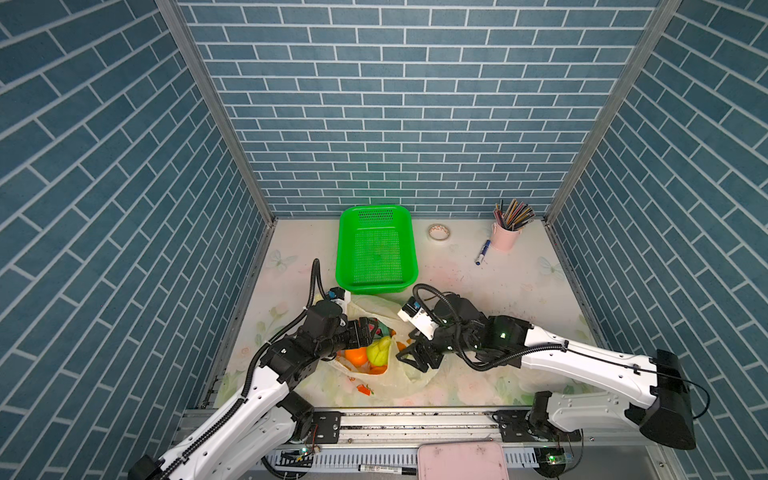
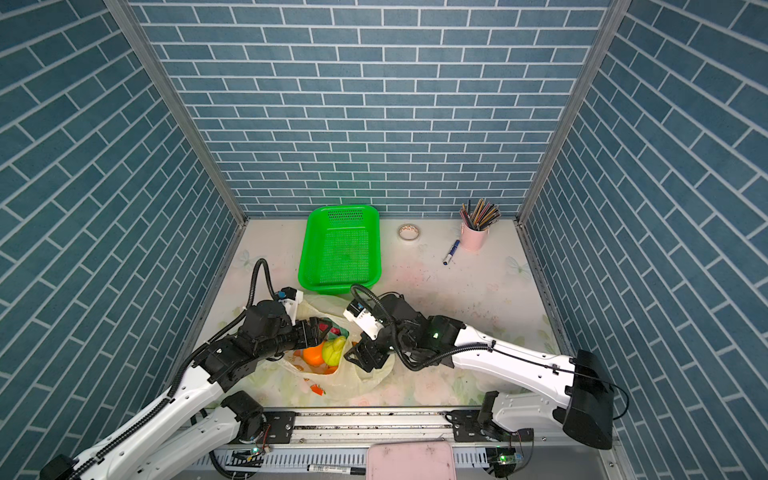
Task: Untie the knot of the plastic bag and take out the fruit
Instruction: 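Grasp the green pear inside the bag with the right gripper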
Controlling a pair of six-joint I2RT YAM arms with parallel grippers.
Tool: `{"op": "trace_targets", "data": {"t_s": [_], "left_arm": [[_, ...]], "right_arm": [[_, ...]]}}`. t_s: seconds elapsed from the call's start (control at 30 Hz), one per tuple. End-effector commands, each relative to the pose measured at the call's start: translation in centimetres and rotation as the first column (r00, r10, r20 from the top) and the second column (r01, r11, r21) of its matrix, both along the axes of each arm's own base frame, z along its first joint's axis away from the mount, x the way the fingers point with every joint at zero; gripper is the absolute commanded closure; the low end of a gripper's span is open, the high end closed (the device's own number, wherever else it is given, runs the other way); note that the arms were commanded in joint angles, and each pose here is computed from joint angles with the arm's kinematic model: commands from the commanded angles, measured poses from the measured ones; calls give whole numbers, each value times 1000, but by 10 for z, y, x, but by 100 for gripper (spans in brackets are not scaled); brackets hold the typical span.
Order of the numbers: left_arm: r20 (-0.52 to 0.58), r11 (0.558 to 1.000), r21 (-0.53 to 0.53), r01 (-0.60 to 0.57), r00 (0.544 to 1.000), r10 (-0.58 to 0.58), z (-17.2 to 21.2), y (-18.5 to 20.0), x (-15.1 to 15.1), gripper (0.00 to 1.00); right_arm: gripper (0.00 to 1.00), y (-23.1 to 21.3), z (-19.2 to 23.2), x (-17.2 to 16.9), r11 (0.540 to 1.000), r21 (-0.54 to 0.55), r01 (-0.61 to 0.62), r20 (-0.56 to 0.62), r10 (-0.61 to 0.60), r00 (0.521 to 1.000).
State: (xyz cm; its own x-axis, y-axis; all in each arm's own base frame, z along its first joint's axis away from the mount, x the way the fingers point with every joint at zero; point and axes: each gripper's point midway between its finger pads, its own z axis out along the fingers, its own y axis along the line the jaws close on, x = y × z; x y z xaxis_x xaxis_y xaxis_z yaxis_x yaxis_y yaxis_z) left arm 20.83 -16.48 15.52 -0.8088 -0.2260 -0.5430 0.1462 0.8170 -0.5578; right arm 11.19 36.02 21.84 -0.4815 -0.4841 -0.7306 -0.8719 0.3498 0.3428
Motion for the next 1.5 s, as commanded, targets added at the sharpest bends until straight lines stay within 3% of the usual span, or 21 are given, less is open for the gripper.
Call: {"op": "trace_targets", "data": {"t_s": [0.0, 0.37, 0.67, 0.87, 1.07, 1.27, 1.47], "left_arm": [[27, 998, 3, -69, 997, 69, 16, 9, 4, 16], [40, 980, 43, -196, 980, 195, 26, 39, -1, 16], [36, 981, 41, -192, 981, 190, 24, 38, -1, 16], [33, 981, 43, -188, 982, 186, 21, 38, -2, 16], [27, 982, 46, -182, 983, 181, 17, 37, -2, 16], [25, 983, 46, -176, 984, 175, 15, 37, -3, 16], [28, 984, 40, -176, 984, 174, 15, 36, -3, 16]], "right_arm": [[28, 21, 30, 13, 997, 66, 24, 51, -28, 998], [33, 59, -7, 31, 999, -26, 26, 21, -26, 999], [35, 59, -49, 42, 983, -151, 109, -21, -113, 993], [19, 51, -71, 58, 933, -237, 271, -66, -293, 954], [17, 69, -75, 42, 959, -169, 229, -208, -262, 942], [22, 74, -92, 35, 961, -206, 182, -241, -230, 943], [34, 71, -100, 37, 956, -236, 175, -217, -228, 949]]}}
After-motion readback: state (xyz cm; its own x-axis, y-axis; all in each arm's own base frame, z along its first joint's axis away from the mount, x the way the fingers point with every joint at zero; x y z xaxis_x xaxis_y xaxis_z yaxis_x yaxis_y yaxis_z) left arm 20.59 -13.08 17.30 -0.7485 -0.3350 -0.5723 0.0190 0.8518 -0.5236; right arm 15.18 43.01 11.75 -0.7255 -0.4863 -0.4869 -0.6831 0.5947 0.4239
